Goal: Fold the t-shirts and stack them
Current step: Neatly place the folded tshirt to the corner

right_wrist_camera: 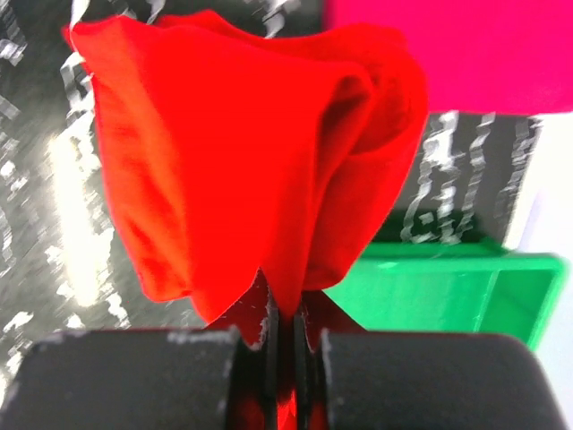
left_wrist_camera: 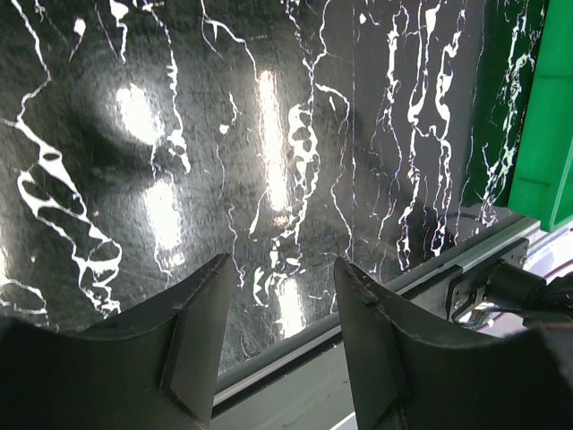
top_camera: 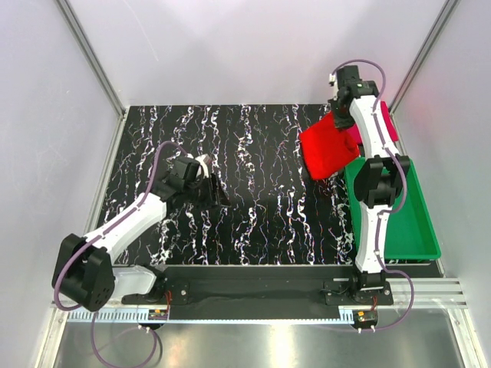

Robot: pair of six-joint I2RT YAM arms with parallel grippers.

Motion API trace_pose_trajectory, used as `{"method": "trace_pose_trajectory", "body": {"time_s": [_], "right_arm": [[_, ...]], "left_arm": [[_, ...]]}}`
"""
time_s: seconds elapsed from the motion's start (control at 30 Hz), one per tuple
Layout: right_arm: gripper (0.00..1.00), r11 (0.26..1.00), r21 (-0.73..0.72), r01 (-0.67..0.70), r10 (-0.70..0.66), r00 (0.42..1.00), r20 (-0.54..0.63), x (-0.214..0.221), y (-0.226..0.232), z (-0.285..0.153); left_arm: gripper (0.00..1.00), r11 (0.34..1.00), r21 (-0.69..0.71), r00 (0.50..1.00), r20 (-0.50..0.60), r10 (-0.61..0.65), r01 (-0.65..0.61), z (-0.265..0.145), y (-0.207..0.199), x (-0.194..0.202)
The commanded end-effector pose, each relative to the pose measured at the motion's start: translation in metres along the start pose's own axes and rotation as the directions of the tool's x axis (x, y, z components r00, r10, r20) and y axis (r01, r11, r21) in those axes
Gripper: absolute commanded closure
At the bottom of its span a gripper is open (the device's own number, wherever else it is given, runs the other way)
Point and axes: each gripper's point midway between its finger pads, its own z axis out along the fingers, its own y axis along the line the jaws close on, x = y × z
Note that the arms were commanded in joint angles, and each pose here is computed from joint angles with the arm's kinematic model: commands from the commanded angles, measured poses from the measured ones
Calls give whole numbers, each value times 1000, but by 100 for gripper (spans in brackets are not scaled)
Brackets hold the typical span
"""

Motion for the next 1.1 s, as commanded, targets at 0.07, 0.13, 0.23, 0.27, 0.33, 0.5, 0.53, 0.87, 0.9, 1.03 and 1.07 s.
{"method": "trace_pose_trajectory", "body": {"time_s": [0.07,0.13,0.23,0.27,0.33,0.5,0.53,0.87,0.9,1.03,1.07], "right_arm": [[100,999,12,30,-31,992,123,-37,-26,-10],[100,1000,16,27,-29,991,132,-41,-30,-4],[100,1000,24,8,-13,984,179,-56,-37,-4],[100,1000,31,3,-9,981,194,-60,-40,-6],[100,999,45,-6,-5,969,248,-75,-48,-11],[100,999,38,16,-27,947,319,-93,-53,-15],[100,999,41,10,-23,946,324,-94,-56,-17],[100,998,59,14,-35,930,365,-101,-65,-38],[100,998,60,15,-36,929,369,-102,-66,-41],[100,998,62,16,-39,923,383,-104,-66,-49],[100,998,66,14,-38,922,385,-105,-68,-49]], "left_arm": [[47,997,72,1000,2,30,-30,5,-16,-17],[47,998,66,1000,-14,22,-21,9,-11,-16],[47,998,62,1000,-21,16,-15,11,-8,-18],[47,998,61,1000,-19,19,-18,11,-7,-19],[47,998,61,999,-29,13,-12,13,-5,-21],[47,998,64,998,-58,4,0,20,-4,-23],[47,998,65,998,-62,3,2,21,-4,-22],[48,998,62,996,-94,-4,10,29,0,-18],[48,998,62,995,-96,-1,7,29,0,-18],[48,998,62,995,-104,-5,11,31,1,-16],[48,998,63,994,-108,-5,11,31,1,-15]]}}
